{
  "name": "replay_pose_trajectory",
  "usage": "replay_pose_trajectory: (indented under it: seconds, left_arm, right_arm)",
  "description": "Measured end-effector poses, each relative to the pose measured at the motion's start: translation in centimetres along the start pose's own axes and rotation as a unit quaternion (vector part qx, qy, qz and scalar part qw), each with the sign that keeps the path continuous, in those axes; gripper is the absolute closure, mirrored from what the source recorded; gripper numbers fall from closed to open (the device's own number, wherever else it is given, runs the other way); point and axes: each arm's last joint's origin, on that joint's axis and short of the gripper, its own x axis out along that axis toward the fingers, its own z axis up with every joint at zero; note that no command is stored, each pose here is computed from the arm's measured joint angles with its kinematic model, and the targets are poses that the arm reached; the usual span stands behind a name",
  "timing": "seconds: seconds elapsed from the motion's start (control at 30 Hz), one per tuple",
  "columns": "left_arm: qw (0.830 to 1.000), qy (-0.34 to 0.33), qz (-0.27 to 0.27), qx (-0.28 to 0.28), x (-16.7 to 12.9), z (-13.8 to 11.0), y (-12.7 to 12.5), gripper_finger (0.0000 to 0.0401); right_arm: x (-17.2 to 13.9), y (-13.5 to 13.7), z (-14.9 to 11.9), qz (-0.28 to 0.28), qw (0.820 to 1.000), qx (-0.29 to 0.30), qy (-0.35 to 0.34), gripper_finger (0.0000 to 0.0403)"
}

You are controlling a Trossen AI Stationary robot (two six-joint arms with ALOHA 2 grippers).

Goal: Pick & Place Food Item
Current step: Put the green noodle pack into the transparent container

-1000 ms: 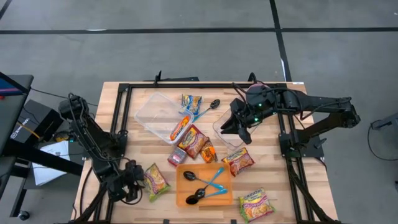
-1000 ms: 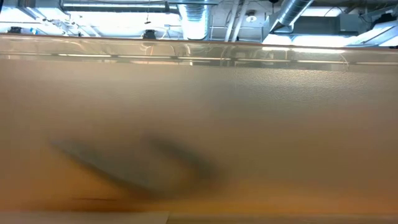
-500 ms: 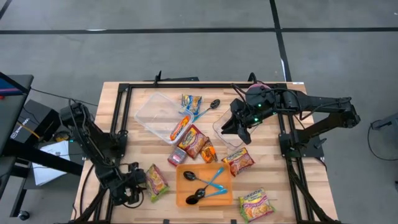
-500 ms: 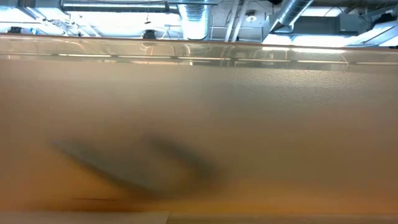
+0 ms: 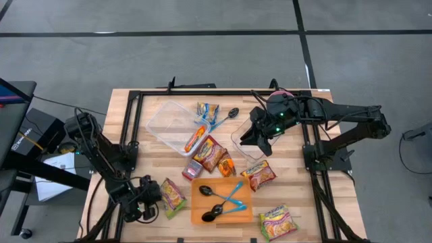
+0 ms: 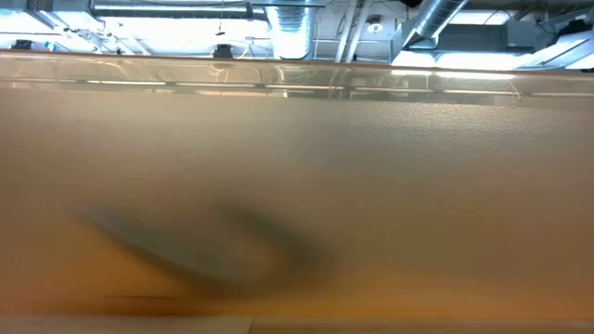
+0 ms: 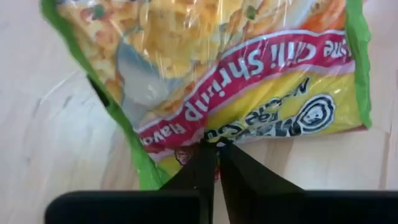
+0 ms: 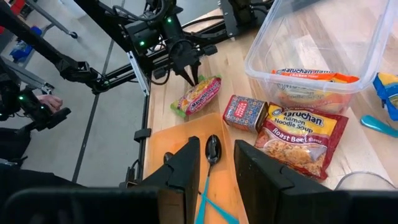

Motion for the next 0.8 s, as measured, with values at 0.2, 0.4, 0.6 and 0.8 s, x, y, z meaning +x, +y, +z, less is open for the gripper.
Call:
replay_pose_trajectory:
  seconds: [0.2,0.4,0.6,0.8]
  left_arm:
    - [0.997,-0.005,-0.044,-0.059,-1.9,1.1,0.0,0.0400]
    - [0.979,-0.041,-0.110,-0.167,-4.7,2.7,0.1,0.0401]
    - [0.946,-0.058,-0.166,-0.272,-6.8,3.9,0.4,0.0401]
    - [0.913,-0.098,-0.202,-0.340,-7.7,4.6,0.2,0.0401]
  right_arm:
    - [0.0,0.0,0.0,-0.010,1.000,-0.012,-0.006,0.0310]
    - [0.0,0.0,0.1,-0.013,1.000,-0.016,-0.010,0.0310]
    - [0.0,0.0,0.3,-0.011,0.999,-0.028,-0.018,0.0310]
    - [0.0,0.1,0.3,-0.010,0.999,-0.040,-0.021,0.0310]
